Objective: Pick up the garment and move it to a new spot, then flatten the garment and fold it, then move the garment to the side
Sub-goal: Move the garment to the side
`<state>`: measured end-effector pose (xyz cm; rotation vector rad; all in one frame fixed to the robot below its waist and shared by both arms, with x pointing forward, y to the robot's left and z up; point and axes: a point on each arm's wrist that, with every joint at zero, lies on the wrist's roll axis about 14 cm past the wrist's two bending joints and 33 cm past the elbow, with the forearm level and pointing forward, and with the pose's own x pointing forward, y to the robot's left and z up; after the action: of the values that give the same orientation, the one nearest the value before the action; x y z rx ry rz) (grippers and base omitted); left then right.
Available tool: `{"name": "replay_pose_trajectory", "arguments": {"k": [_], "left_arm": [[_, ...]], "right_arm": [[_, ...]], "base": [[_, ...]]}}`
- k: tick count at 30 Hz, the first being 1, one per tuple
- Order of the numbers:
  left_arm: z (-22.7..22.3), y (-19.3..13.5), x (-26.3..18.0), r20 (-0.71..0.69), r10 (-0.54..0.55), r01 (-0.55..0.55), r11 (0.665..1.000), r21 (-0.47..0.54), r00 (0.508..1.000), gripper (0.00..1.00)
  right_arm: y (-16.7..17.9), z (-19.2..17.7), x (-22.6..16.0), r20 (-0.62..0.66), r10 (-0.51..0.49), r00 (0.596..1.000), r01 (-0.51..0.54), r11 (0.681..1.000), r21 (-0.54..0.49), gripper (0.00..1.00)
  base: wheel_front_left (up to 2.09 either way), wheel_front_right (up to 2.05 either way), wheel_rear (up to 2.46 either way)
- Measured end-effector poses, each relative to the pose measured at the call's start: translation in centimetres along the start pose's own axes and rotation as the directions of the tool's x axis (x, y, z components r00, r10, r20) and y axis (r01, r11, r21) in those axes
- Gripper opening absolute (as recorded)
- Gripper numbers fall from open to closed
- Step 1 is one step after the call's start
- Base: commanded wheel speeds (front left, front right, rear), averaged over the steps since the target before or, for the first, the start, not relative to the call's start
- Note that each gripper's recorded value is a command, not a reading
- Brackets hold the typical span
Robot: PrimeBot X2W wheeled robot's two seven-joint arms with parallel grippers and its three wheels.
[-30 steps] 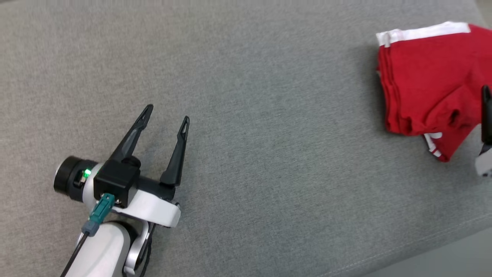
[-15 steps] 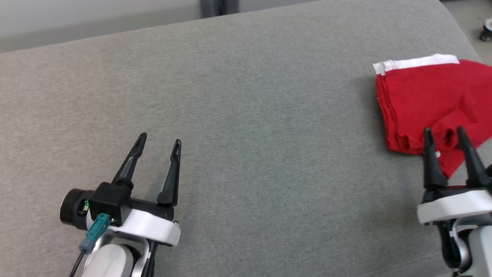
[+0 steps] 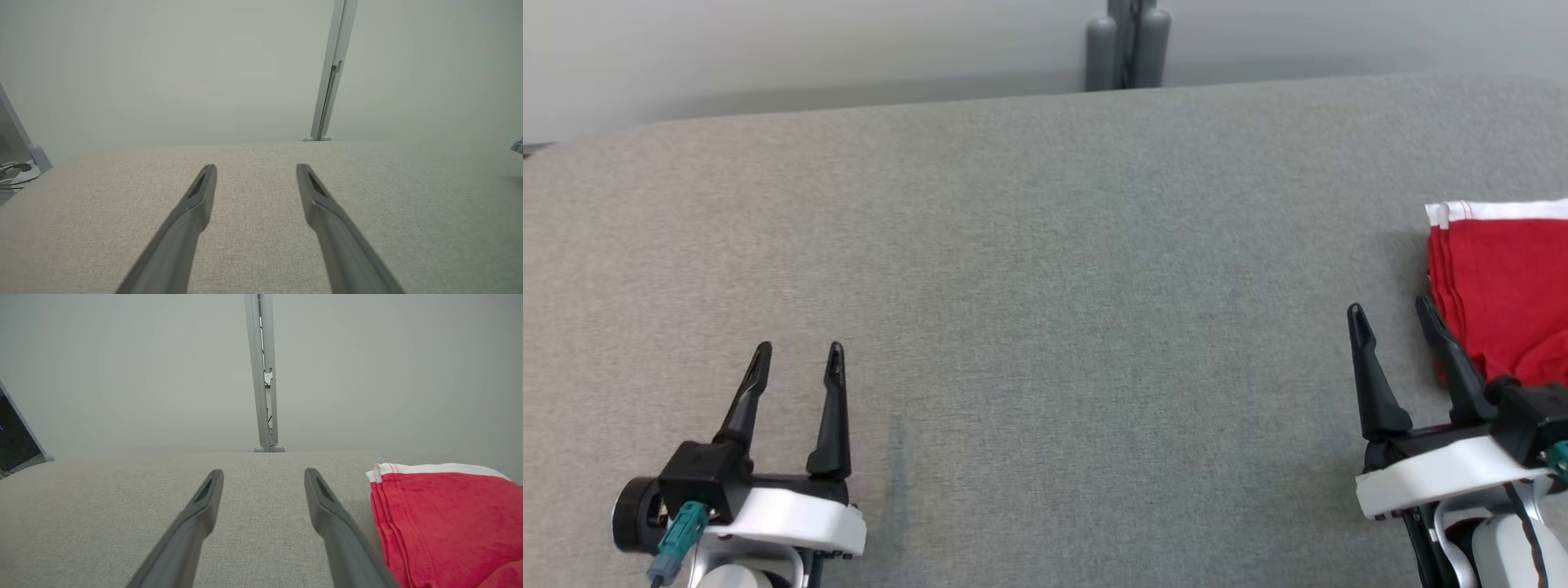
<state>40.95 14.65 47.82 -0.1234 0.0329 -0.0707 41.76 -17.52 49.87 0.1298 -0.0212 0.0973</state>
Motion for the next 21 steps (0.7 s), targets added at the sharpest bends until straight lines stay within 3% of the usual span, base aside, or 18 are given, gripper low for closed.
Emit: {"name": "replay_pose_trajectory", "arguments": {"k": [7, 21], "left_arm": [[1.3, 2.0, -2.7, 0.030, 0.060, -0.060, 0.998, 0.009, 0.998, 1.00], [1.1, 1.7, -7.0, 0.003, 0.043, -0.043, 0.999, 0.026, 0.999, 1.00]], "right_arm": [[1.2, 0.9, -1.6, 0.005, 0.029, 1.000, -0.029, 1.000, -0.012, 1.00], [0.2, 1.9, -6.4, -0.003, -0.023, 1.000, 0.023, 0.999, -0.027, 1.00]], "base": [[0.00, 0.00, 0.00], [0.00, 0.00, 0.00]]}}
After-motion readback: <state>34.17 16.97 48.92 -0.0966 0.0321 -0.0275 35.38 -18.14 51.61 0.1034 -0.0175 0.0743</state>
